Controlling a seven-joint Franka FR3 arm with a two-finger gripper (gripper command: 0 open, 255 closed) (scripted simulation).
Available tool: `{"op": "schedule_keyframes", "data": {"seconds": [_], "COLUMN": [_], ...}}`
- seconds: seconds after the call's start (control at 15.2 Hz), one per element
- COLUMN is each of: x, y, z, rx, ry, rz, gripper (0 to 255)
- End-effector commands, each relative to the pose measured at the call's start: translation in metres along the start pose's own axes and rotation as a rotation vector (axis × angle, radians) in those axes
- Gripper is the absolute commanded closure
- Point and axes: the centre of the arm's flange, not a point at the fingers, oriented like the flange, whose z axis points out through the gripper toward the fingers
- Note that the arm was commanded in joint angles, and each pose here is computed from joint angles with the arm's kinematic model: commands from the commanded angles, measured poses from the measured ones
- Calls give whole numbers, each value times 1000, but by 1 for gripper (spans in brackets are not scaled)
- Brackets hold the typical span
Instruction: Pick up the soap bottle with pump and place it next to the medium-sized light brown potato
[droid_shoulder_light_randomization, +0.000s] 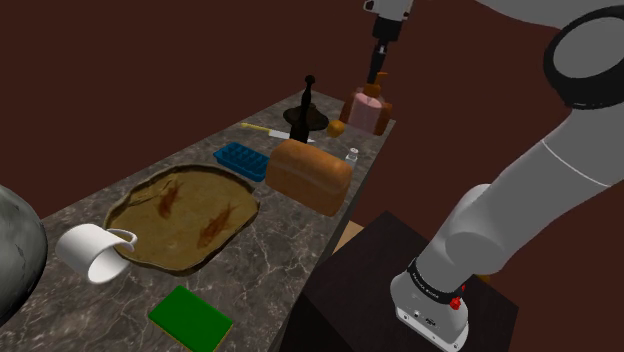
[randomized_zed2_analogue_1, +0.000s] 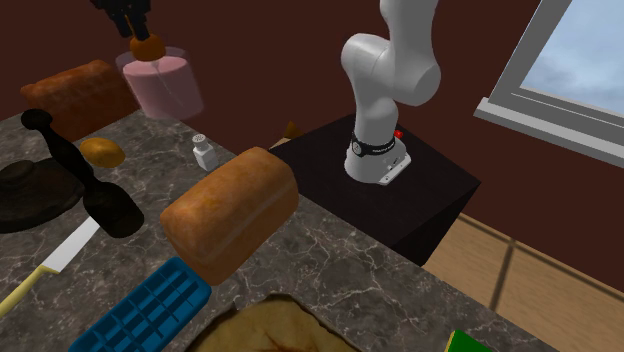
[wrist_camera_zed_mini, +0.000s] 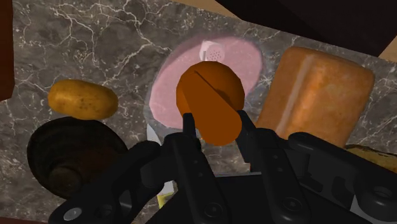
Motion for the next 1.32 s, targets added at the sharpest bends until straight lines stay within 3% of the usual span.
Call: {"op": "schedule_keyframes", "data": {"seconds": [0.0, 0.66, 1.25], "x": [-7, -32, -32], "y": [27, 152, 152], "z": [5, 38, 86], "rx": [-2, -2, -2], "ry": [0, 0, 0], "rz": [-1, -1, -1], "gripper": [255, 255, 255]}}
